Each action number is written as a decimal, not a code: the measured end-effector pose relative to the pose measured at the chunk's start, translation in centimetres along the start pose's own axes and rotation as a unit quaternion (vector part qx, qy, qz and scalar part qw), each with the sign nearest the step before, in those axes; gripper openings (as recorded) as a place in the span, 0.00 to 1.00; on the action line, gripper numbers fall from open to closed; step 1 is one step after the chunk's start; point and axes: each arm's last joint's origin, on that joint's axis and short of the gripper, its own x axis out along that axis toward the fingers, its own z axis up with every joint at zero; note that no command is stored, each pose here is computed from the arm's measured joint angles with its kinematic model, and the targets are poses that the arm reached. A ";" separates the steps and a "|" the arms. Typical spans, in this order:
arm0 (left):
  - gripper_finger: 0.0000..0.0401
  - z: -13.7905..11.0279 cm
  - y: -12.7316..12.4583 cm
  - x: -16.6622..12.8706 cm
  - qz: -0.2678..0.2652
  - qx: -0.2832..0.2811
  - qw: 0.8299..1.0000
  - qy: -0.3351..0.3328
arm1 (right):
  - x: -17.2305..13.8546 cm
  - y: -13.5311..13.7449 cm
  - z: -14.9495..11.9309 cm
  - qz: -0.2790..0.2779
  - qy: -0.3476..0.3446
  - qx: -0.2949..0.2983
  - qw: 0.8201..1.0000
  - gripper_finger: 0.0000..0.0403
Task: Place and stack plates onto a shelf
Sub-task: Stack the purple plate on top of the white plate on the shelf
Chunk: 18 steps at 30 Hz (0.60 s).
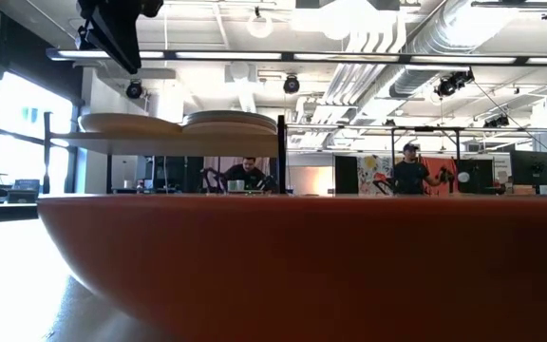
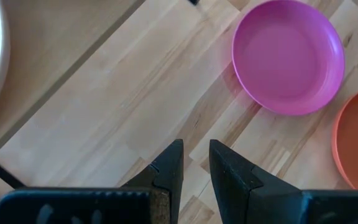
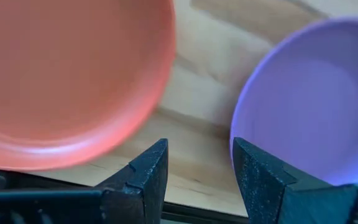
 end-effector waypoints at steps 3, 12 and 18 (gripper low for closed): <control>0.16 0.0 0.0 0.0 0.000 -0.002 1.000 0.000 | 1.3 0.3 -0.9 -0.022 0.014 -0.006 1.000 0.39; 0.16 0.0 0.0 0.0 0.000 -0.002 1.000 0.000 | 4.2 1.0 -2.1 -0.064 0.024 -0.016 0.998 0.39; 0.16 0.0 0.0 0.0 0.000 0.004 1.000 0.000 | 5.6 1.3 -2.6 -0.084 0.032 -0.032 0.996 0.39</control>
